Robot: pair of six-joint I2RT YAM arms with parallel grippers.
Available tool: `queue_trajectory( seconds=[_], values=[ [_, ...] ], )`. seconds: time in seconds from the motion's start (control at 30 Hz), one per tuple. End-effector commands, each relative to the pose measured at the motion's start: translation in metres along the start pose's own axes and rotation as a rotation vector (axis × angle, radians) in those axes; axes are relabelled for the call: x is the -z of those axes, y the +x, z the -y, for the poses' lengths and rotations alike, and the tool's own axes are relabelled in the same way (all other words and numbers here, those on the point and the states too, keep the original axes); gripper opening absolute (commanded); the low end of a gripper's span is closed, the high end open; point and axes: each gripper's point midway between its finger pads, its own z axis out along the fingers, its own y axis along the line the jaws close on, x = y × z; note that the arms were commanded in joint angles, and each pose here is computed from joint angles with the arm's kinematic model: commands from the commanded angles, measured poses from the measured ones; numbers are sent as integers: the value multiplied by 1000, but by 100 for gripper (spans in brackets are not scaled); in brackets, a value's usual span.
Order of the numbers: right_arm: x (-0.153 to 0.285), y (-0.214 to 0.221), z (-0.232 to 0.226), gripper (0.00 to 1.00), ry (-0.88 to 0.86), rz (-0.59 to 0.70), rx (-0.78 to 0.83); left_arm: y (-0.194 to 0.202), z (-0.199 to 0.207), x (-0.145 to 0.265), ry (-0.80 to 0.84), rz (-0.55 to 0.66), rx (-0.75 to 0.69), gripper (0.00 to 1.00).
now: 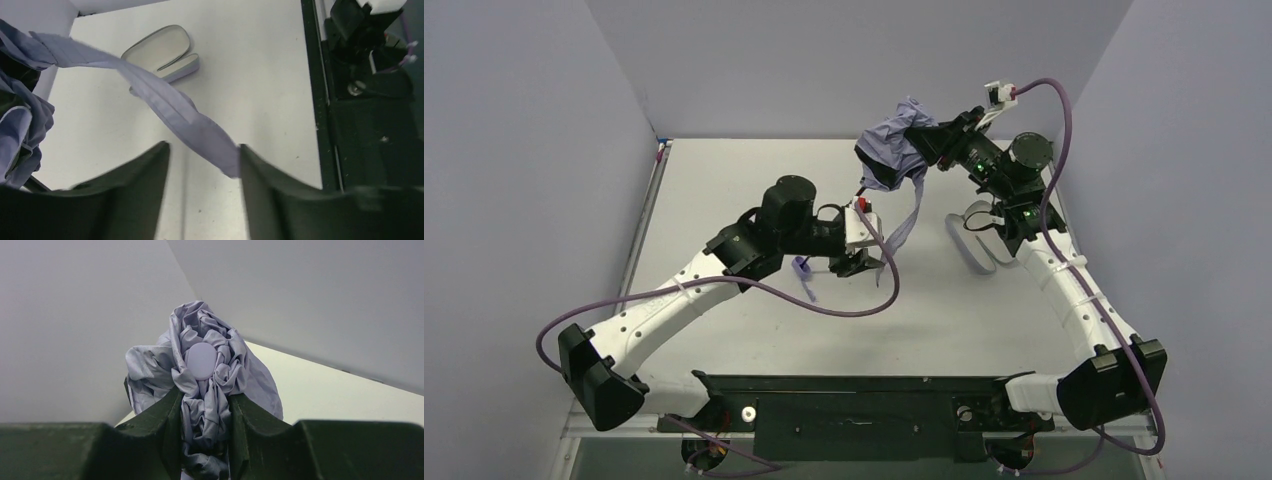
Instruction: Open the umbrella
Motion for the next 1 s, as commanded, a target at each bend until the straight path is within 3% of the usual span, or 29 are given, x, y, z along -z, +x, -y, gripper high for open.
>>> queue_trajectory(
  seconds=[0.0,0.07,0.3,0.4,0.67,0.77,0.87,0.97],
  values=[
    [-2,-60,-19,0,-36,169,53,7,-5,18,-41,-69,-11,64],
    [-2,-62,-18,0,-32,180,34,3,-24,27,-96,-35,72,74],
    [1,-80,3,0,43,262,-84,-11,-98,63,-396,169,414,84],
    [1,-87,17,0,100,293,-170,-9,-119,72,-522,184,422,89],
    [2,-77,25,0,98,291,-317,14,-158,81,-698,64,185,88],
    [5,-77,26,0,109,301,-324,-9,-152,82,-644,174,224,88],
    [7,-84,33,0,127,329,-349,-31,-137,77,-564,301,358,89],
    [7,-88,39,0,152,347,-376,-34,-134,72,-539,324,413,90]
  ],
)
